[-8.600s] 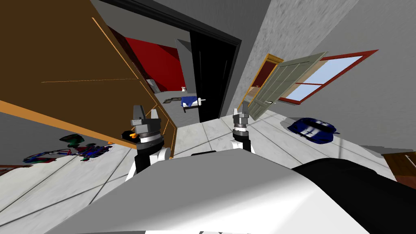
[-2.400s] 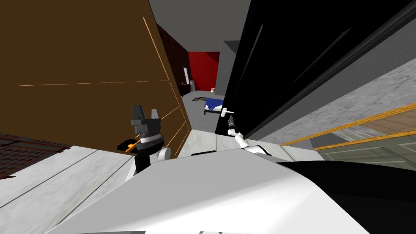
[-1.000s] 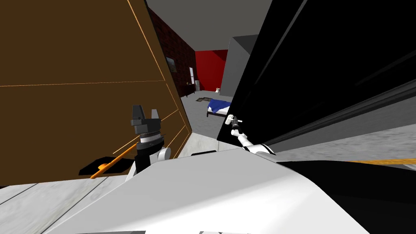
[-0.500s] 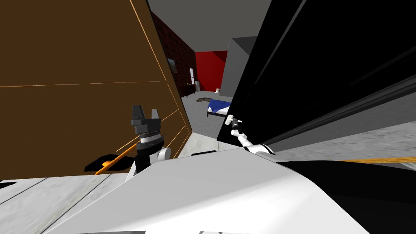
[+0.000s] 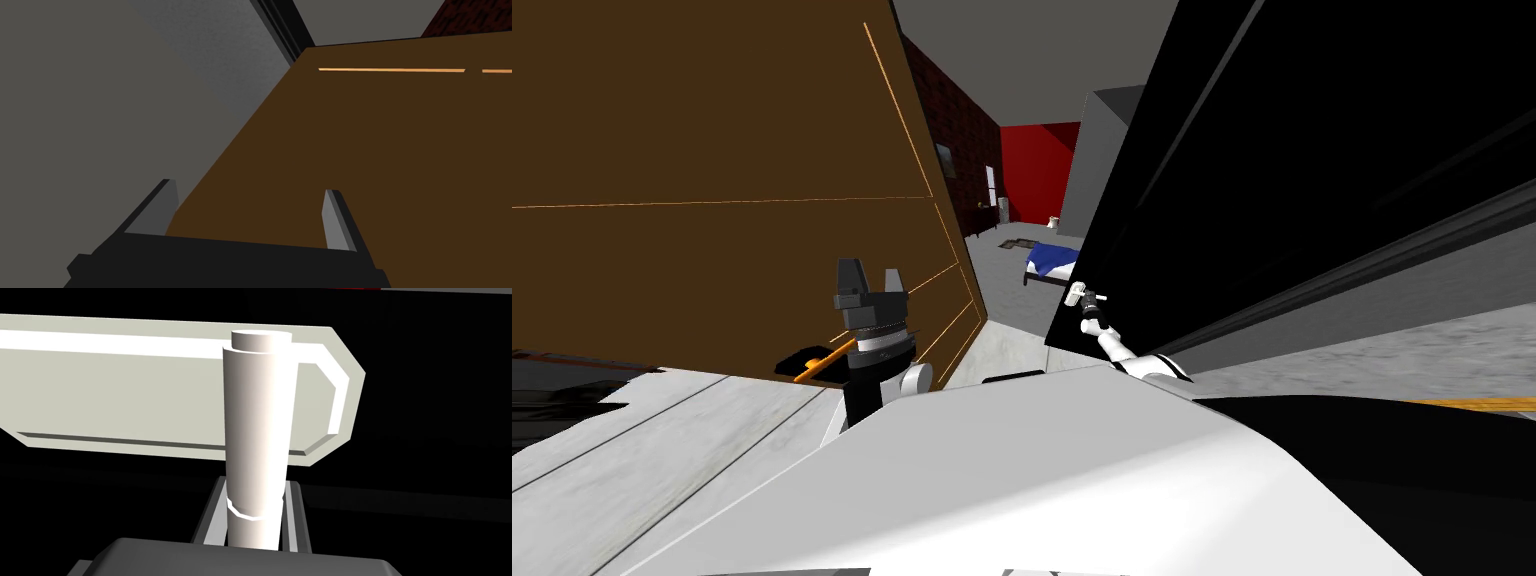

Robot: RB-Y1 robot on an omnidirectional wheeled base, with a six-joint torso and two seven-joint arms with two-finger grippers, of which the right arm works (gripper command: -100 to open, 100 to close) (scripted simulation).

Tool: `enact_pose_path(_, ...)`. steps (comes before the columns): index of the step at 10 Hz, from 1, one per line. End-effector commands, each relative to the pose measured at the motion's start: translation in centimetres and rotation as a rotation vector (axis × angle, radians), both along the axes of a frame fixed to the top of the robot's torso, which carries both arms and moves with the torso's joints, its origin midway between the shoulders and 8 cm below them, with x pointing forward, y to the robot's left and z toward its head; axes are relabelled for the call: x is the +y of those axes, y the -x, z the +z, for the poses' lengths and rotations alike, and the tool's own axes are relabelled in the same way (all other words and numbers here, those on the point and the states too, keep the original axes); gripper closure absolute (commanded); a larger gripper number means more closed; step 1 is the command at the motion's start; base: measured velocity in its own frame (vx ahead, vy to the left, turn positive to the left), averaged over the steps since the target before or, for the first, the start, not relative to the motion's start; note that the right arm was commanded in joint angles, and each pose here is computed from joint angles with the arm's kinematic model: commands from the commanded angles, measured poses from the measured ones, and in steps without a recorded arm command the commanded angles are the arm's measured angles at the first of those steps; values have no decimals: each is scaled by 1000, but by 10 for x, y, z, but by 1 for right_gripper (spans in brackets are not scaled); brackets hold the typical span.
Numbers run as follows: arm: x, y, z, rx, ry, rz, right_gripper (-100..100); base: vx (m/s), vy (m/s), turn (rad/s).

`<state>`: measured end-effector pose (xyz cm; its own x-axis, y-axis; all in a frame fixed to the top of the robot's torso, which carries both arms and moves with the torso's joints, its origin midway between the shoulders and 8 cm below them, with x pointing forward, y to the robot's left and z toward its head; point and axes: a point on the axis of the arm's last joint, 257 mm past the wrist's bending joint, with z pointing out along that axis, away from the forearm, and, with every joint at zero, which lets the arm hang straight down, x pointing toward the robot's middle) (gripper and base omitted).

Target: Pull the door open

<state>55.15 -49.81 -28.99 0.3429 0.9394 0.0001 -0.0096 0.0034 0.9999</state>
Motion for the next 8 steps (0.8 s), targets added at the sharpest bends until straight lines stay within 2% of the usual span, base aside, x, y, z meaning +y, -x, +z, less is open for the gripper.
enact_pose_path(1, 6, -1, -3, 8, -2, 17, 100, -201, -53, 101)
enact_pose_path(7, 25, -5, -3, 9, -3, 81, 100, -210, -53, 104)
enact_pose_path(8, 23, -5, -1, 7, -2, 76, 100, -100, -15, 35)
